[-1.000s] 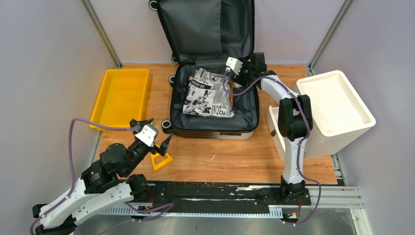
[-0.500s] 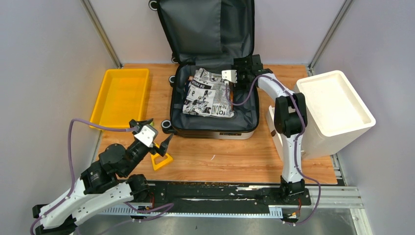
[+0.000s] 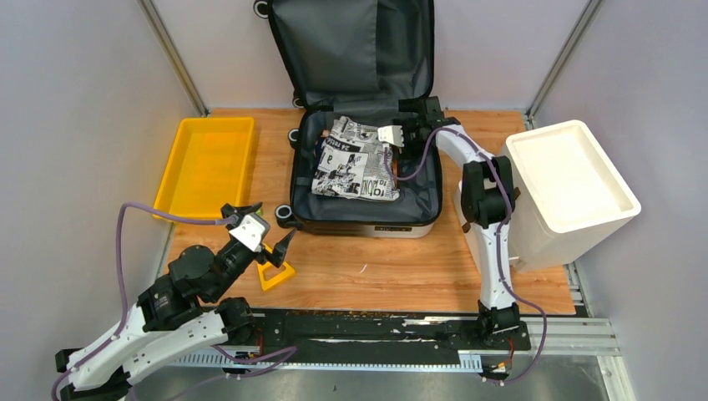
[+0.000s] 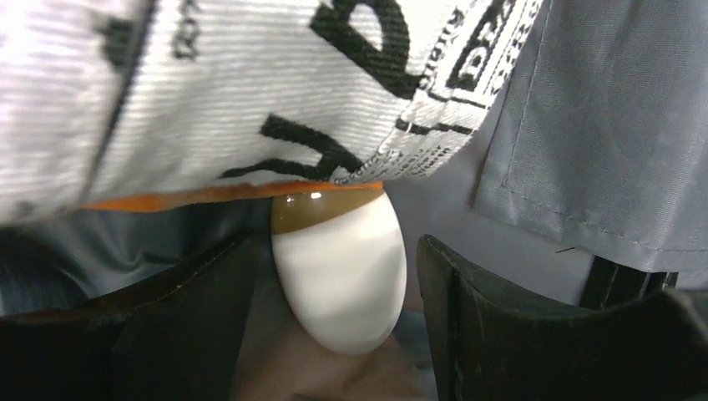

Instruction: Open, take out, and arrange the luggage

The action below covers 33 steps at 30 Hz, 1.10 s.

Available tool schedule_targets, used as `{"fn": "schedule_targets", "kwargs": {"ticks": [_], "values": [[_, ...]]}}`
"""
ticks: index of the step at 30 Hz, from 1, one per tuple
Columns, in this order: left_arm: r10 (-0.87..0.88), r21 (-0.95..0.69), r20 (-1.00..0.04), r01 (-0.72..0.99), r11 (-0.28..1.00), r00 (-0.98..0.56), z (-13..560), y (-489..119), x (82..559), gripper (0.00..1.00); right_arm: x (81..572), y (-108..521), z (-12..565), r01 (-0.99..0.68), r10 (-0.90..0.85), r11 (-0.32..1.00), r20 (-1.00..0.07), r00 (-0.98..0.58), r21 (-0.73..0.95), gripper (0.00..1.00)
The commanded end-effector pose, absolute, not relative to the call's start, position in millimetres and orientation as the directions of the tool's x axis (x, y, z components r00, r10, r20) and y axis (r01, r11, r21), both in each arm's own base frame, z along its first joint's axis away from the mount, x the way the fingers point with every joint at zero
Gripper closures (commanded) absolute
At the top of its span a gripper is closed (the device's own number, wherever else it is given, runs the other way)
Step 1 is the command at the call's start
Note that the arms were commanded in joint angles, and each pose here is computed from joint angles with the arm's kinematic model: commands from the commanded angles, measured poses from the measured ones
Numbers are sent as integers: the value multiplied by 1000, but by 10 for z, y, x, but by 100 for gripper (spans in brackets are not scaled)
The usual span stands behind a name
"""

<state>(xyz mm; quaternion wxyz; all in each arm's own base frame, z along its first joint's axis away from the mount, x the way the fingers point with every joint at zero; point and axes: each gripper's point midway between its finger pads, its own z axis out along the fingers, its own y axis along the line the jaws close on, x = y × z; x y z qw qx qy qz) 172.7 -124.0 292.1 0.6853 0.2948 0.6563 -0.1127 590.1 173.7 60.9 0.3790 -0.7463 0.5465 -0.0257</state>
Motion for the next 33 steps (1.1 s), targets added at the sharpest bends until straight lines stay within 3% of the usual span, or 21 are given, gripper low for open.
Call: {"fn": "schedule_targets", "kwargs": {"ticks": [1,5,10,28,33], "values": [[219,264,-964,540,799,148,3004,-1272,1739,0,6052,1711,595,-777,-841,-129,-348,415,-615,31],[223,266,-964,539,799,145,2993,-1270,1744,0,6121,1693,499,-770,-855,-138,-318,410,-623,29],[225,267,-964,539,799,143,2986,-1277,1747,0,6263,1563,267,-752,-912,-156,-199,358,-641,25],[231,271,-963,539,797,142,2979,-1283,1752,0,6467,1446,112,-698,-939,-8,-234,251,-716,40],[229,270,-963,541,797,143,2980,-1281,1748,0,6486,1401,98,-656,-945,19,-228,235,-754,21]]}}
